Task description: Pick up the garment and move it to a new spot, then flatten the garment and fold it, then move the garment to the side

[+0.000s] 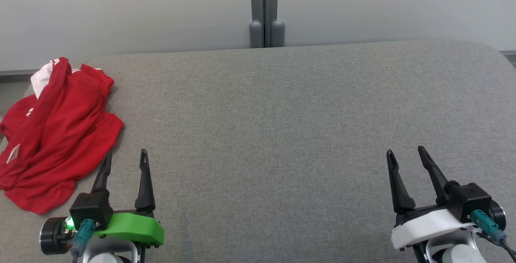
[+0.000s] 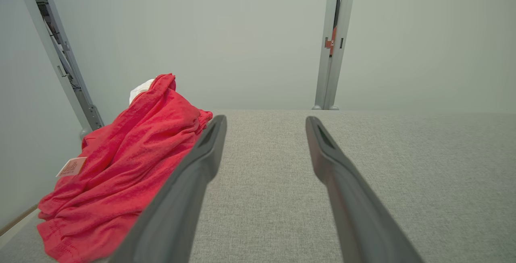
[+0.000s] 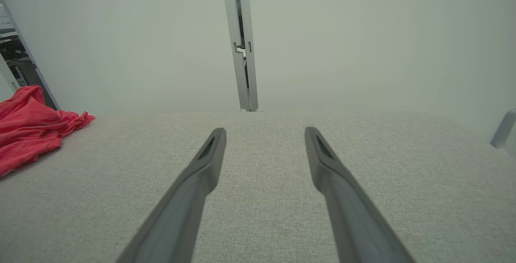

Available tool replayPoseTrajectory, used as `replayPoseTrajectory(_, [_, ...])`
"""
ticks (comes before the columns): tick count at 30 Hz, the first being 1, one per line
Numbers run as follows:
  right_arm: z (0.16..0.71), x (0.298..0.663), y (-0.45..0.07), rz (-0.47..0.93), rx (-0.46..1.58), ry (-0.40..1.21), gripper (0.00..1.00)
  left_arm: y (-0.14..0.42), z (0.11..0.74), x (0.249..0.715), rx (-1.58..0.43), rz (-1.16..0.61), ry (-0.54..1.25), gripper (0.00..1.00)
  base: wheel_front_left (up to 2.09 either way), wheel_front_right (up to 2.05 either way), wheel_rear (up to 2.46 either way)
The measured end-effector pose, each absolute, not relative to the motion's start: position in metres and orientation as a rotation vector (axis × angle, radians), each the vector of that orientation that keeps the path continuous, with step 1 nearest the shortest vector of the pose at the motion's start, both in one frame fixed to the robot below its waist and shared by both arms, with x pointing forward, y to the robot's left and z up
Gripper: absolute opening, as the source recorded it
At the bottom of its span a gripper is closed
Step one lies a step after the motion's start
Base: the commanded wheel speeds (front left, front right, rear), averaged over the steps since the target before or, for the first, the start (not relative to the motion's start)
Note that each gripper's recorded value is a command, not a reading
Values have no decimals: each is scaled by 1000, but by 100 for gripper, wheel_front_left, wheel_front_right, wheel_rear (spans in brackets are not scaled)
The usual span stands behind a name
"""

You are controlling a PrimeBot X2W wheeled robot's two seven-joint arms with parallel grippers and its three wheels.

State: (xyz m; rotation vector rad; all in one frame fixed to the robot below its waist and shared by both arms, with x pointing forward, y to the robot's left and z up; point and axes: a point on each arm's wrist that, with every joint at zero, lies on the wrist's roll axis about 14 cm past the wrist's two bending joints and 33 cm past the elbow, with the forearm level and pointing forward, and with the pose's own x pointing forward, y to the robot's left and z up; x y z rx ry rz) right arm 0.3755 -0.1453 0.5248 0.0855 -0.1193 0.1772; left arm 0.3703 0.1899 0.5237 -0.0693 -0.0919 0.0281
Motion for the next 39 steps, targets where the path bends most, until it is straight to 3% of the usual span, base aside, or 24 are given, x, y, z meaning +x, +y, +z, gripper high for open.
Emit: replayPoseTrajectory(39, [523,375,-144,176,99,-86,100,192,523,364,-94,26,-30,100,0,0,0])
